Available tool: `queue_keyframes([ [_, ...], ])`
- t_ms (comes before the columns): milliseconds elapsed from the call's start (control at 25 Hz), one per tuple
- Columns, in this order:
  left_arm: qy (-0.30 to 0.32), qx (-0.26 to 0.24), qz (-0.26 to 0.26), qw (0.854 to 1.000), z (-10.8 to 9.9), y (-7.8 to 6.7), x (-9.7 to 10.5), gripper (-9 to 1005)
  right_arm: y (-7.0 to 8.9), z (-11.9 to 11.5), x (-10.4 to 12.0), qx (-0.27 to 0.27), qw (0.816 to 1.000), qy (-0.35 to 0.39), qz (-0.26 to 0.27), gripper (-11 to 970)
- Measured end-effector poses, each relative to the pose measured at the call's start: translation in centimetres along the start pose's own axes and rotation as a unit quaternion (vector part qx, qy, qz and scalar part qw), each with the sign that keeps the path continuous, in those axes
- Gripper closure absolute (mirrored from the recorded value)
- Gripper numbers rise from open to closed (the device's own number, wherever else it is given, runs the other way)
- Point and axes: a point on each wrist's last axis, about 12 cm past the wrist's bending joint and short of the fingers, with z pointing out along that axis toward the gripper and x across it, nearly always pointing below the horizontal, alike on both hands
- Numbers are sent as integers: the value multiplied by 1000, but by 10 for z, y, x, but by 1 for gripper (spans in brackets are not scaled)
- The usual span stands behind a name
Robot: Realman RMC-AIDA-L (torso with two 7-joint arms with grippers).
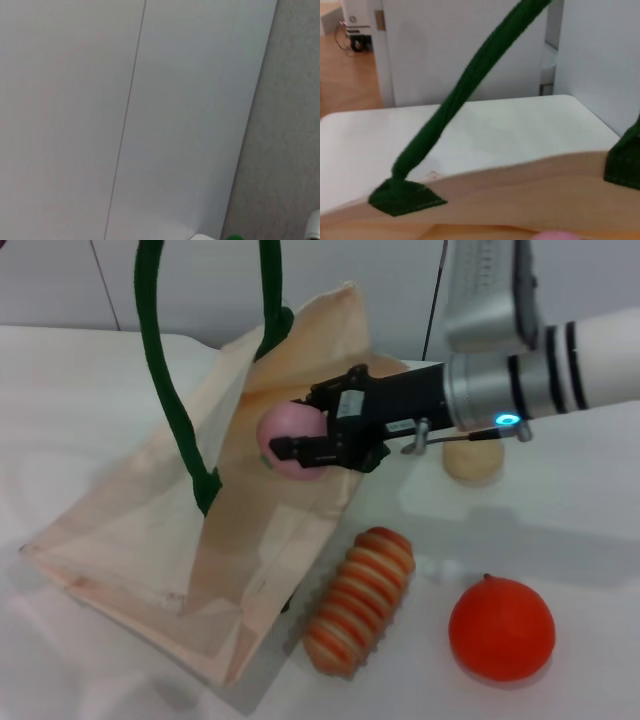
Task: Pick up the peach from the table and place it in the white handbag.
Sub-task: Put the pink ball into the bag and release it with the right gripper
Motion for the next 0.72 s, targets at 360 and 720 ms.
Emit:
queue_keyframes([
  [360, -2, 7, -1, 1000, 3, 0, -1, 756, -1, 17, -3, 25, 1000, 11, -10, 483],
  [720, -3, 6, -1, 1000, 2, 0, -1, 749, 0, 18, -2, 36, 999, -9, -5, 457],
])
